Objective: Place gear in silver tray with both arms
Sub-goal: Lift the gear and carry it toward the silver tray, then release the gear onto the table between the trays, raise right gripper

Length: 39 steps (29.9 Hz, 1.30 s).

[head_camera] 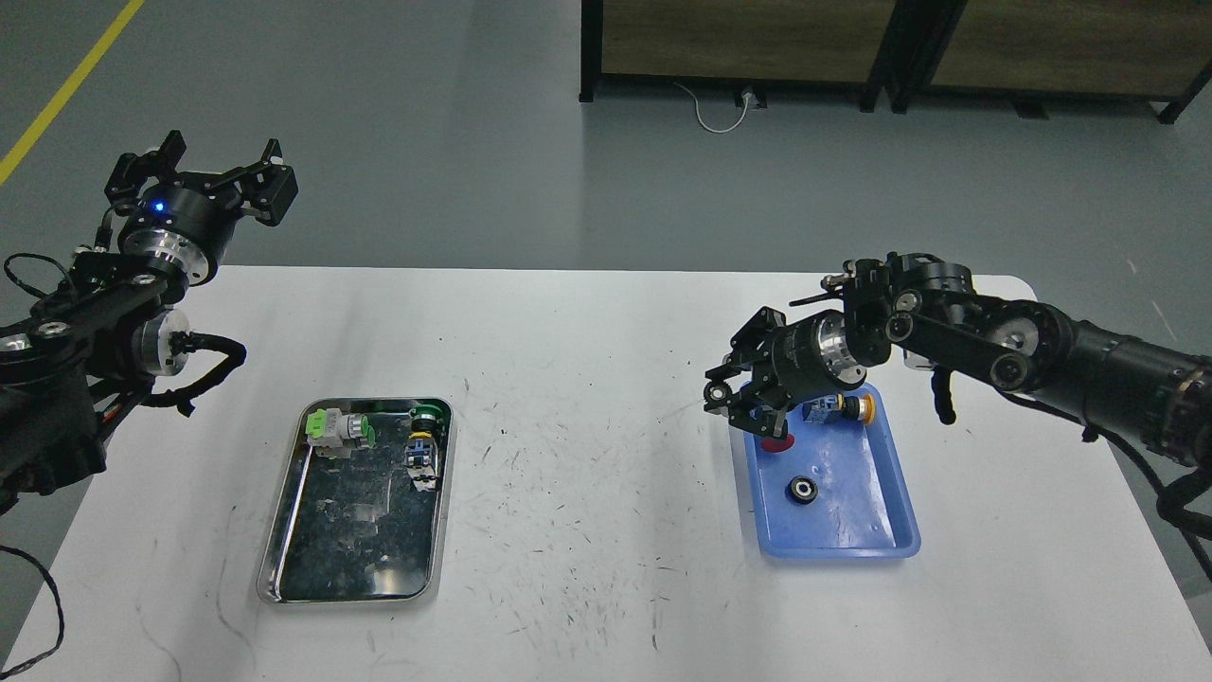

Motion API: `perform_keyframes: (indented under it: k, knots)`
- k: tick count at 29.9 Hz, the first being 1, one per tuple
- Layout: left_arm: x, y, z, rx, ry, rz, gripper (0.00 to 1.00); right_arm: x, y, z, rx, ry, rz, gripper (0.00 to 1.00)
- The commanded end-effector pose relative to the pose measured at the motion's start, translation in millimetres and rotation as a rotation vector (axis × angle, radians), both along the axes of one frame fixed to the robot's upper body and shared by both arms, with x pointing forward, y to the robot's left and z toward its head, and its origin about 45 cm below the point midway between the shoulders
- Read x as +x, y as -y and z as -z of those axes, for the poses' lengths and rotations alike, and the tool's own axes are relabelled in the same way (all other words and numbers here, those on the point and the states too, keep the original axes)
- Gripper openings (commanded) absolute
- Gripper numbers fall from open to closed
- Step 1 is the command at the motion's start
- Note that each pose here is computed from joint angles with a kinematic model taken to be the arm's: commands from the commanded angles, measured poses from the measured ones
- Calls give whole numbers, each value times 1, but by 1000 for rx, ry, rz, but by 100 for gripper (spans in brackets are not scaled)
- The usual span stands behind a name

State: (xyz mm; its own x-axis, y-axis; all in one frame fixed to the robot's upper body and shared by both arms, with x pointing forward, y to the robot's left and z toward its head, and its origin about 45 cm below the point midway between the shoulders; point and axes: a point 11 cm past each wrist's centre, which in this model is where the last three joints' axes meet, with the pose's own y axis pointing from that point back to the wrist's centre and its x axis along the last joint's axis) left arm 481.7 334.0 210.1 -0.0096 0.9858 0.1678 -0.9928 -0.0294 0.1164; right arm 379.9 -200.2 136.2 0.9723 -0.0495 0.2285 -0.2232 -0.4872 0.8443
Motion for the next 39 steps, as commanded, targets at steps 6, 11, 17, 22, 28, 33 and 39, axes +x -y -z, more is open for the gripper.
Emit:
perform_keyframes:
  k: [6,11,17,22,28,33,39]
  knots:
    - [-2,20,12,-5,-17,16,99,-25,-72,15,18,-43,-167,34]
    - [-3,23,14,-9,-19,21,99,-37,-98,21,46,-66,-210,34]
    - [-3,18,12,-3,-16,14,99,-46,-107,27,61,-85,-225,35]
    - [-5,9,14,5,-21,0,99,-54,-108,40,62,-114,-213,38]
    - [-10,-2,19,13,-35,-19,99,-59,-115,47,71,-130,-209,47]
    - [-12,-16,16,25,-31,-33,100,-53,-113,49,80,-135,-163,63]
    - [-12,-33,8,31,-9,-56,100,-32,-87,42,77,-107,-80,74]
